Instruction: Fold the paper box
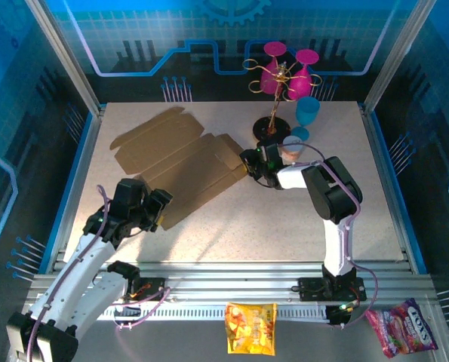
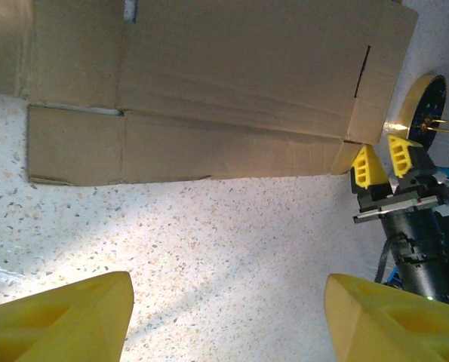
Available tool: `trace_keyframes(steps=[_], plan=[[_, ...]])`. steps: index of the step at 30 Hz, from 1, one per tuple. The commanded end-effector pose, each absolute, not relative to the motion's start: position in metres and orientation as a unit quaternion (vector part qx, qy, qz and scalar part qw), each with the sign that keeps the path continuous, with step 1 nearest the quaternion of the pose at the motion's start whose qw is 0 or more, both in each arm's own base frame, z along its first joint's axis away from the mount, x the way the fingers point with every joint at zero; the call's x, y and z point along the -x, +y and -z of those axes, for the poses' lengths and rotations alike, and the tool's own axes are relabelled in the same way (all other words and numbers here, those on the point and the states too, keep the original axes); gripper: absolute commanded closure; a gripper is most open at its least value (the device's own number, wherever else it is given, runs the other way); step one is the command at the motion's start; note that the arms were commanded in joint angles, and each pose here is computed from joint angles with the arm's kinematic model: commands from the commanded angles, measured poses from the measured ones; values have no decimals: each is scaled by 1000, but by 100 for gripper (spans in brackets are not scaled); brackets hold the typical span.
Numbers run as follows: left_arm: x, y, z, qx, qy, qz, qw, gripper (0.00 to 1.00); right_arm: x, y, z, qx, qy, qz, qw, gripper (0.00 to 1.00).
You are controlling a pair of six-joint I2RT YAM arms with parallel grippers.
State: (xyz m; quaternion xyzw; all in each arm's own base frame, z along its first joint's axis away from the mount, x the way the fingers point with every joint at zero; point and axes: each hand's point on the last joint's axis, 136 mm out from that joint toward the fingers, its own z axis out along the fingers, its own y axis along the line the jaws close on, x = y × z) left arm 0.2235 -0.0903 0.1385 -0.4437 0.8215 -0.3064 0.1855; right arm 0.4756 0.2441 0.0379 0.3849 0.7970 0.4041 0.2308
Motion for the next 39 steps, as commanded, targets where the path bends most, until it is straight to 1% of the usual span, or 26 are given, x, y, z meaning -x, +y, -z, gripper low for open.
trace_keyframes(steps=[1, 6, 16, 19, 21, 24, 25, 26, 28, 33, 36, 39], plan=[[-231, -99, -159, 422, 818, 336, 199, 31, -487, 241, -35, -404, 784, -411, 232, 68], [-230, -99, -161, 422, 818, 337, 200, 31, -496, 241, -42, -415, 772, -416, 243, 70], [-229, -99, -164, 418, 818, 339, 202, 31, -510, 246, -43, -428, 761, -424, 240, 74], [-226, -98, -164, 419, 818, 338, 202, 31, -511, 246, -43, -433, 761, -421, 238, 80], [-225, -98, -164, 420, 817, 339, 202, 31, -512, 245, -45, -439, 756, -422, 239, 88], [-225, -98, -165, 423, 815, 341, 203, 31, -512, 241, -47, -456, 746, -422, 241, 92], [-225, -97, -165, 424, 814, 341, 202, 31, -512, 241, -49, -461, 741, -424, 241, 97], [-225, -98, -166, 426, 812, 343, 202, 31, -512, 239, -52, -469, 735, -425, 241, 100], [-226, -98, -165, 431, 809, 346, 201, 30, -511, 238, -60, -485, 725, -427, 240, 100], [-232, -96, -155, 457, 793, 350, 202, 26, -498, 232, -85, -537, 701, -409, 231, 100], [-235, -89, -146, 481, 783, 336, 208, 21, -485, 227, -93, -567, 696, -386, 211, 100], [-237, -82, -135, 507, 772, 323, 209, 18, -473, 222, -104, -584, 702, -359, 194, 100]])
